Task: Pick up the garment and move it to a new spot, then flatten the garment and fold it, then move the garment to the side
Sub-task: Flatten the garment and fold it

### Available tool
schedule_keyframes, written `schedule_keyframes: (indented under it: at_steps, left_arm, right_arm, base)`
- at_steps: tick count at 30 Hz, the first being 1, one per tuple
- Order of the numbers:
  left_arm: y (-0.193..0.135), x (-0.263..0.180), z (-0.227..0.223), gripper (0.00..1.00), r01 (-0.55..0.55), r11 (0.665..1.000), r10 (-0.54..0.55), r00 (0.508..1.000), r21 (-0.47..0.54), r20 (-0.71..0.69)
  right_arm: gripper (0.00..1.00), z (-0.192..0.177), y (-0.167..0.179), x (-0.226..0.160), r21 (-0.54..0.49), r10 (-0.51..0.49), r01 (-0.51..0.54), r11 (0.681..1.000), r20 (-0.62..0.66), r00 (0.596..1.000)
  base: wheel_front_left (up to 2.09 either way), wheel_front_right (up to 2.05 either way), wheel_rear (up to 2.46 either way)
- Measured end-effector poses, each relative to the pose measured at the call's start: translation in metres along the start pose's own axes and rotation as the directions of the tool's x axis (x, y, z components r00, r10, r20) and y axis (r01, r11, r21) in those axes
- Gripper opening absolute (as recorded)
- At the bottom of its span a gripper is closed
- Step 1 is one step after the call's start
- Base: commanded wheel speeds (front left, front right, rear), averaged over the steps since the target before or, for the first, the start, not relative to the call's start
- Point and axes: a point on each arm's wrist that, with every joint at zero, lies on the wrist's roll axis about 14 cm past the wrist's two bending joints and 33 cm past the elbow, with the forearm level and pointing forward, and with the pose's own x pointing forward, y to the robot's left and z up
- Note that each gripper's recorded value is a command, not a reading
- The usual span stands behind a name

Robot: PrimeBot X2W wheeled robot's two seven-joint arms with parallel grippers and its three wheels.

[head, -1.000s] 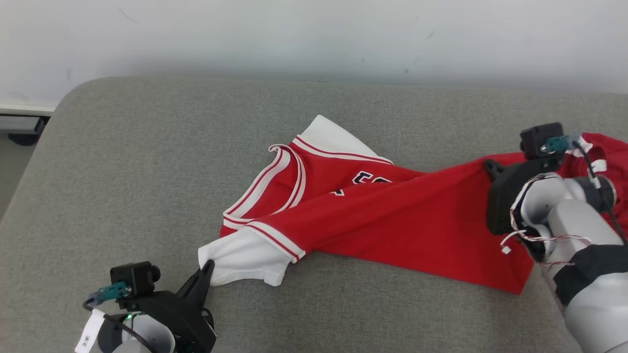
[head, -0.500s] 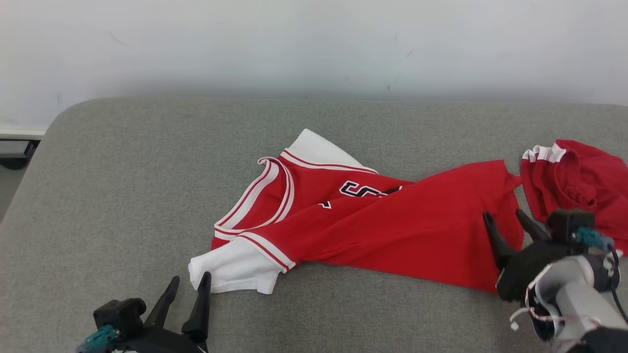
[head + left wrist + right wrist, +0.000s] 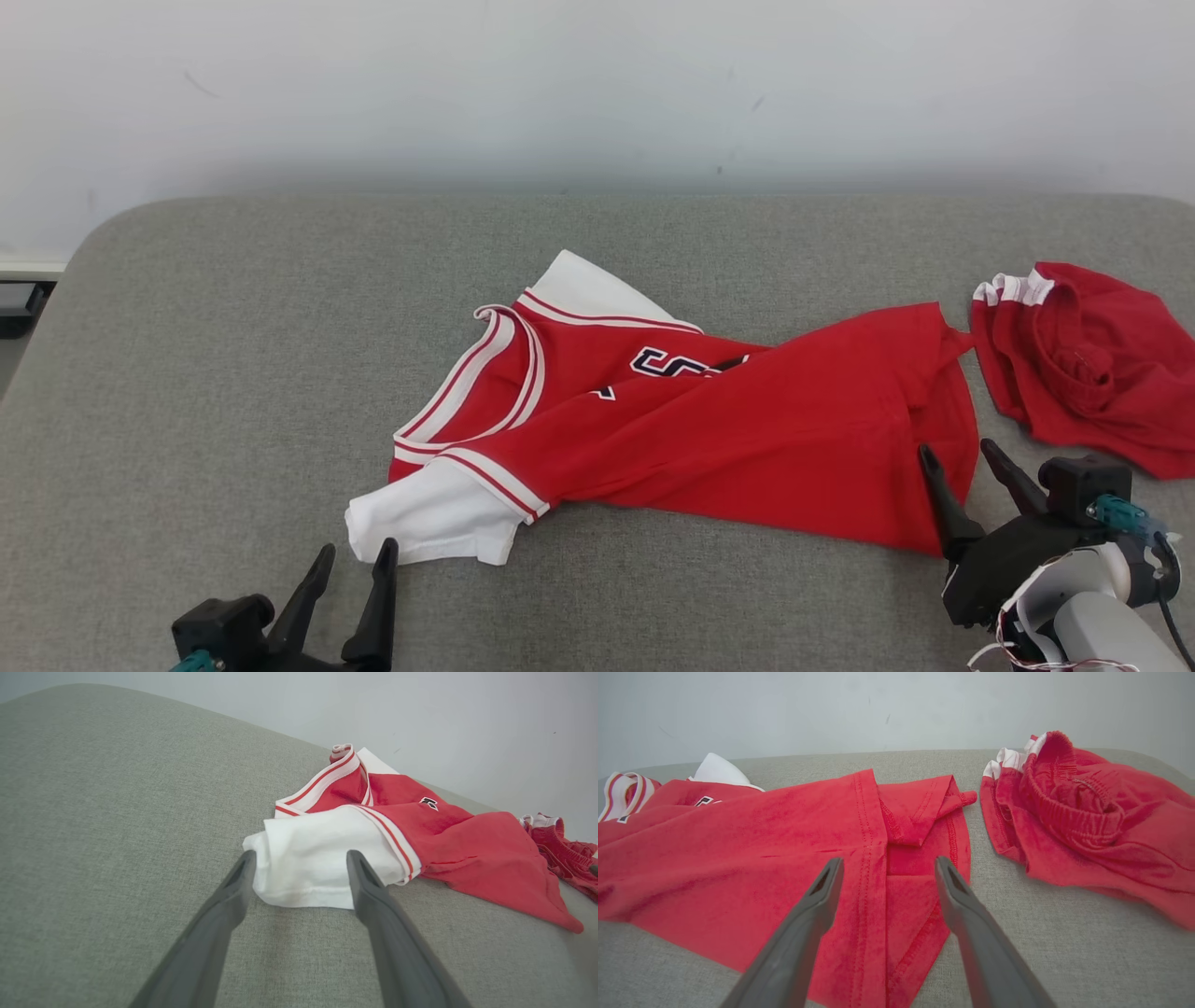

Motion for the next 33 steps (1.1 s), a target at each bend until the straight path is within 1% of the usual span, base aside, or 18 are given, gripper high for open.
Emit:
schedule_keyframes:
  at_steps: [5, 11, 15, 25, 29, 33]
  left_arm:
    - [0.007, -0.002, -0.002, 1.00, -0.008, 0.999, 0.009, 1.000, 0.034, -0.023]
    - [0.017, -0.003, -0.009, 1.00, -0.034, 0.998, 0.037, 0.997, 0.043, -0.062]
    - [0.020, 0.004, -0.004, 1.00, -0.037, 0.998, 0.040, 0.997, 0.049, -0.059]
    - [0.021, 0.011, -0.016, 1.00, -0.025, 0.999, 0.030, 0.991, 0.040, -0.129]
    - [0.019, 0.011, -0.026, 1.00, -0.022, 1.000, 0.024, 0.985, 0.017, -0.170]
    - [0.017, 0.011, -0.036, 1.00, -0.019, 1.000, 0.017, 0.978, -0.005, -0.206]
  right_arm:
    - [1.00, 0.006, 0.003, 0.005, -0.024, 0.016, -0.015, 1.000, 0.008, 1.000]
    - [1.00, 0.014, 0.010, 0.017, -0.044, 0.030, -0.030, 0.999, -0.002, 1.000]
    - [1.00, 0.013, 0.013, 0.024, -0.048, 0.037, -0.038, 0.998, -0.024, 0.999]
    - [1.00, -0.007, 0.018, 0.036, -0.035, 0.035, -0.039, 0.999, -0.113, 0.993]
    - [1.00, -0.016, 0.017, 0.037, -0.033, 0.025, -0.030, 0.999, -0.152, 0.988]
    - [1.00, -0.017, 0.018, 0.043, -0.036, 0.025, -0.031, 0.999, -0.168, 0.985]
  base:
    - [0.00, 0.00, 0.00]
    - [0.00, 0.00, 0.00]
    - [0.00, 0.00, 0.00]
    - [0.00, 0.00, 0.00]
    - [0.00, 0.00, 0.00]
    - [0.00, 0.00, 0.00]
